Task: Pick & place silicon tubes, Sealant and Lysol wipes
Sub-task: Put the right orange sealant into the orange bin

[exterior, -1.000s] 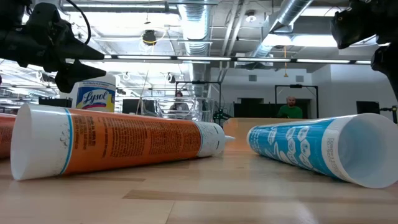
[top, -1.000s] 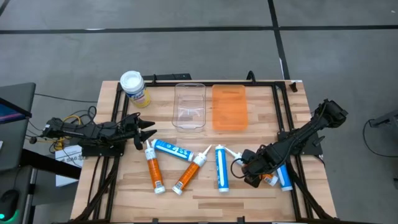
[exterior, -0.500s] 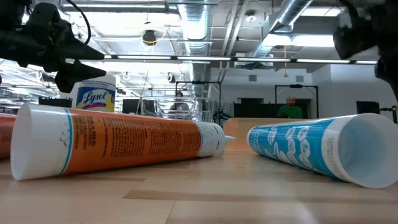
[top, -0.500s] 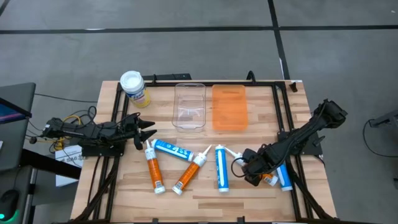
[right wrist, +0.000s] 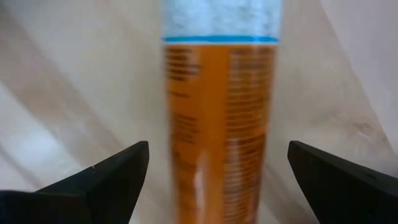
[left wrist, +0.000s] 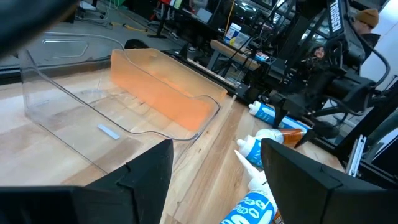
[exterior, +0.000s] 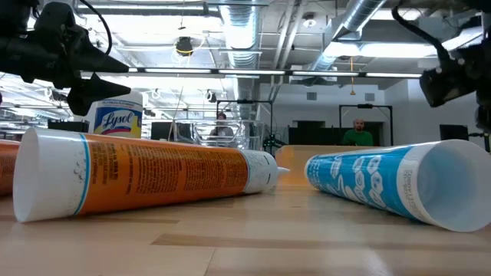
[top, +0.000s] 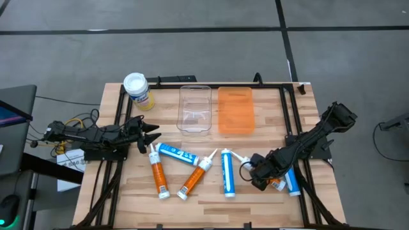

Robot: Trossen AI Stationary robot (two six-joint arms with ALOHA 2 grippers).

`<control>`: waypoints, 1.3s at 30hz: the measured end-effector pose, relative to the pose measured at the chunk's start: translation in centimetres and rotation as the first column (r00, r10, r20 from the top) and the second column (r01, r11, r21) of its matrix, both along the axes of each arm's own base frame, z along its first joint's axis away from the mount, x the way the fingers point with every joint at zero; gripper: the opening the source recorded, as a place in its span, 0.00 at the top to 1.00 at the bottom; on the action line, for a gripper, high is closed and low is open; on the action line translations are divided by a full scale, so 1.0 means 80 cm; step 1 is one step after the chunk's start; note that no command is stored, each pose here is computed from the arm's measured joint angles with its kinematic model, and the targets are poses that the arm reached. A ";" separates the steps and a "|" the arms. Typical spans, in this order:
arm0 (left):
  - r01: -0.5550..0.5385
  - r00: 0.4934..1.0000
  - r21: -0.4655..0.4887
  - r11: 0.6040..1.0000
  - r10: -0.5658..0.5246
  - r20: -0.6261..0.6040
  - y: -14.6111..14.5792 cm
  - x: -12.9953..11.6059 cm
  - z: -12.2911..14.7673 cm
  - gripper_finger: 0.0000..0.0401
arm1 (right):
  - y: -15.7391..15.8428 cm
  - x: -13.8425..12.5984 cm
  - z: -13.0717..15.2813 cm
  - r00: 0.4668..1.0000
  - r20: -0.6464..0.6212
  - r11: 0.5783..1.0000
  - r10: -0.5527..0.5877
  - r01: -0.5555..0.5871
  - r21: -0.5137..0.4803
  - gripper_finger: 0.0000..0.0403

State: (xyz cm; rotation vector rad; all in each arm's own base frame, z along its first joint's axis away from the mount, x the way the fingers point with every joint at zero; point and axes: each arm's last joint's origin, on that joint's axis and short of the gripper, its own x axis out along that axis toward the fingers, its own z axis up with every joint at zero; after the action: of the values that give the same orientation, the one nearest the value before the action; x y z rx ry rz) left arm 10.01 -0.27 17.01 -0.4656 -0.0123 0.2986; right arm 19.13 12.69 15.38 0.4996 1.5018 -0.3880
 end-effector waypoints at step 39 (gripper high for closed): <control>0.000 1.000 0.000 1.000 0.000 0.001 0.000 0.000 0.000 0.41 | 0.017 0.020 0.054 1.000 -0.001 0.995 -0.018 0.018 0.097 0.53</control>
State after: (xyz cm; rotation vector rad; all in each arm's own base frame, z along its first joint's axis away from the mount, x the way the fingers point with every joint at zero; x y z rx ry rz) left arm 10.00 -0.27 17.04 -0.4654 -0.0130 0.2985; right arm 20.75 14.03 19.67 0.5903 1.5226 -0.3299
